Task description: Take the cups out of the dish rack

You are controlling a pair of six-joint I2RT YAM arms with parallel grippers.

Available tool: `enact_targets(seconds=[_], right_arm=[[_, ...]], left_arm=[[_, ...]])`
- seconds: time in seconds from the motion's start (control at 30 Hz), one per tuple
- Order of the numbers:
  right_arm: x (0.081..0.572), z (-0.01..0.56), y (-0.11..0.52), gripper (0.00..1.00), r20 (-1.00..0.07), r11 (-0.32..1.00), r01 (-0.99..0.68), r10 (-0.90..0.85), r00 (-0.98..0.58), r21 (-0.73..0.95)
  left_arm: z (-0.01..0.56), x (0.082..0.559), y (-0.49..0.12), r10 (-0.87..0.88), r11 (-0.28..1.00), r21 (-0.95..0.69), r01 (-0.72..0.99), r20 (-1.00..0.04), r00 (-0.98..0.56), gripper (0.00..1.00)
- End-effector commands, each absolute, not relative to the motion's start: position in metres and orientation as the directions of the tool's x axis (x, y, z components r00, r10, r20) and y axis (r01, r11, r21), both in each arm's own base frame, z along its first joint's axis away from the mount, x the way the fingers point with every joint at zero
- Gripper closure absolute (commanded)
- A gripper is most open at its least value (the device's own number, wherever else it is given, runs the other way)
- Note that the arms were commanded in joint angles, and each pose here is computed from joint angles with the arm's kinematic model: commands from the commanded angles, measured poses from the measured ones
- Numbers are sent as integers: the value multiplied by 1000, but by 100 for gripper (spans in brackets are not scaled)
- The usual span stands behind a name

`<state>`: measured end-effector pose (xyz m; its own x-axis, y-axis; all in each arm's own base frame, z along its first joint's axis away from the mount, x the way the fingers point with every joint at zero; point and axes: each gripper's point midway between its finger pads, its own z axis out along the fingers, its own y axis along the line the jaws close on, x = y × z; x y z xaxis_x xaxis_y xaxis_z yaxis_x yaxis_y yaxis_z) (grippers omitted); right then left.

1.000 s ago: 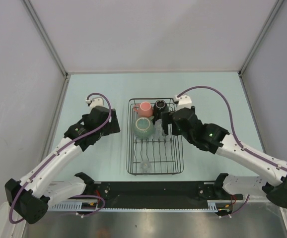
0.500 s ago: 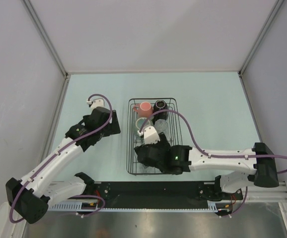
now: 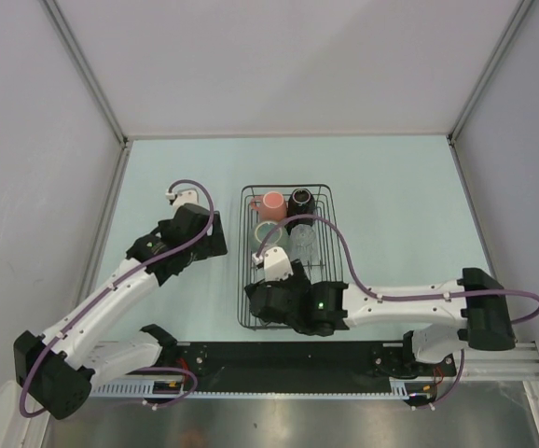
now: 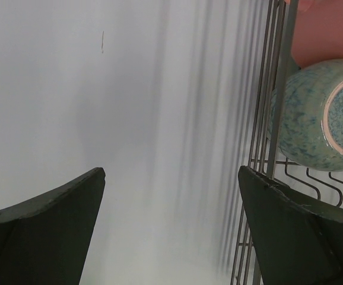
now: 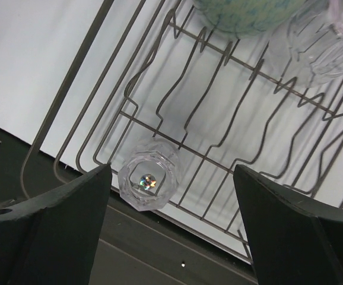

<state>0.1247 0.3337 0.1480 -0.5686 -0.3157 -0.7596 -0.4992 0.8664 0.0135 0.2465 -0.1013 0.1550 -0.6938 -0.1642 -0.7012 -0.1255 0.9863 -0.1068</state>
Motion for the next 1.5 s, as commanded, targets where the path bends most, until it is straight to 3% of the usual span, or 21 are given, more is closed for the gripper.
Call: enact_targets(seconds=[0.0, 0.13, 0.3, 0.5, 0.63, 0.93, 1.17, 1.47], right_arm=[[128, 140, 354, 11, -761, 876, -479, -276, -587, 52], [148, 163, 334, 10, -818, 924, -381, -207, -536, 16], [188, 212, 287, 8, -866, 970, -219, -16, -500, 108], [224, 234, 246, 5, -888, 988, -130, 18, -459, 87], [238, 247, 225, 5, -907, 997, -69, -3, -422, 29], [259, 268, 194, 12, -914, 996, 11, 86, -396, 89], [265, 285, 149, 6, -935, 991, 91, 120, -333, 95], [269, 264, 130, 5, -915, 990, 93, 130, -382, 102]], left_arm=[[164, 245, -104, -163, 986, -135, -94, -725, -669, 0], [185, 241, -101, -186, 982, -167, -89, -757, -626, 1], [217, 230, -117, -218, 971, -235, -51, -767, -604, 5], [232, 201, -157, -242, 939, -342, 39, -736, -633, 6], [228, 181, -186, -147, 947, -301, 110, -714, -685, 8], [202, 132, -257, 199, 942, -60, 329, -690, -696, 5], [172, 118, -264, 191, 950, -78, 304, -625, -757, 10], [123, 106, -283, 205, 951, -79, 298, -560, -803, 13]])
